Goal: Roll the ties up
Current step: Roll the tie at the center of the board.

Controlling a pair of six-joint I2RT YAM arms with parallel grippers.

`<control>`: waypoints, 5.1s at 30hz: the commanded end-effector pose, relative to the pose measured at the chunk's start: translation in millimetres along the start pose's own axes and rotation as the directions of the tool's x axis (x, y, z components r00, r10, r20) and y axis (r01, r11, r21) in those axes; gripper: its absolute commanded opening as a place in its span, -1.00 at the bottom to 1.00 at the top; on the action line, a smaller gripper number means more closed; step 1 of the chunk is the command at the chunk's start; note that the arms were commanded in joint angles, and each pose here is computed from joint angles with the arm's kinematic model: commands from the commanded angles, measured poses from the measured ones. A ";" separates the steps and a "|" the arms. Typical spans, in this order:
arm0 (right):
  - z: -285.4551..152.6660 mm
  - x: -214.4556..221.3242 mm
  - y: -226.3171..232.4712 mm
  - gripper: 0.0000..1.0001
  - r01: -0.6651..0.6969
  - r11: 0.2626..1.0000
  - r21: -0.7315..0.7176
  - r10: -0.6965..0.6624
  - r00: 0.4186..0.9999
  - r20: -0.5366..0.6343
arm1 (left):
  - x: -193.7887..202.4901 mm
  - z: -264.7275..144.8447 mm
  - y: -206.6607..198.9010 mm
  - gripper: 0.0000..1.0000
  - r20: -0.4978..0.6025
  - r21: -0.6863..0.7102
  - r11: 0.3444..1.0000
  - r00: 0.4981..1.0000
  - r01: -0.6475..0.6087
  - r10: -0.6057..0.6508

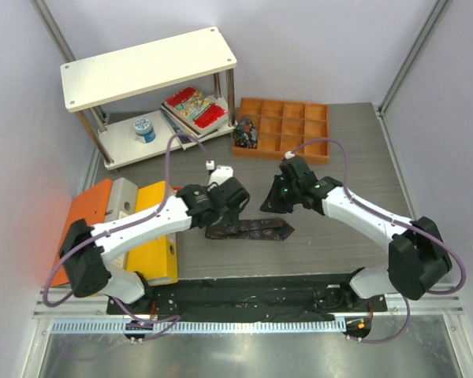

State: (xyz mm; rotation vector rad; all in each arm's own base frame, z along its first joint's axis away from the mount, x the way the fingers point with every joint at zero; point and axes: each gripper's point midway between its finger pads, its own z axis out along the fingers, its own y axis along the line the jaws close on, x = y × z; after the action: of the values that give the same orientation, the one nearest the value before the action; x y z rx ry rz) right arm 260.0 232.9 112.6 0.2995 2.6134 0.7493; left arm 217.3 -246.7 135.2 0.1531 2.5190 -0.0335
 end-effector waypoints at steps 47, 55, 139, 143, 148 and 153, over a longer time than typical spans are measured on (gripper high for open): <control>111.4 83.7 38.0 -0.95 0.099 0.993 -0.057 -0.107 0.983 -0.146 | 32.4 90.9 35.6 0.20 -0.053 0.165 0.965 0.979 0.204 -0.198; 114.7 89.4 31.9 -0.95 0.088 0.995 -0.054 -0.095 0.983 -0.159 | 39.1 105.6 27.2 -0.48 -0.065 0.191 0.959 0.977 0.211 -0.202; 45.6 69.1 -69.5 -0.89 -0.128 0.992 0.017 0.128 0.991 -0.029 | 12.1 40.2 -18.9 -0.96 -0.097 -0.481 0.823 0.952 -0.301 0.292; 44.2 69.2 -76.7 -0.89 -0.146 0.989 0.015 0.146 0.989 -0.020 | 18.5 46.6 -30.9 -0.95 -0.110 -0.453 0.837 0.951 -0.308 0.290; 46.4 72.8 -79.7 -0.90 -0.158 0.987 0.007 0.158 0.987 -0.036 | 23.6 51.1 -53.5 -0.88 -0.107 -0.357 0.892 0.961 -0.276 0.254; 44.7 72.8 -79.0 -0.90 -0.164 0.986 -0.008 0.164 0.986 -0.040 | 30.2 55.4 -74.7 -0.76 -0.118 -0.257 0.936 0.969 -0.240 0.217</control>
State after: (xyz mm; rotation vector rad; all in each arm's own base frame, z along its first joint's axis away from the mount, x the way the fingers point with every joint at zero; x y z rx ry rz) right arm 209.8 215.2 17.1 0.4981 2.6408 0.8528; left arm 220.1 -288.3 73.5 0.3653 2.4982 0.6199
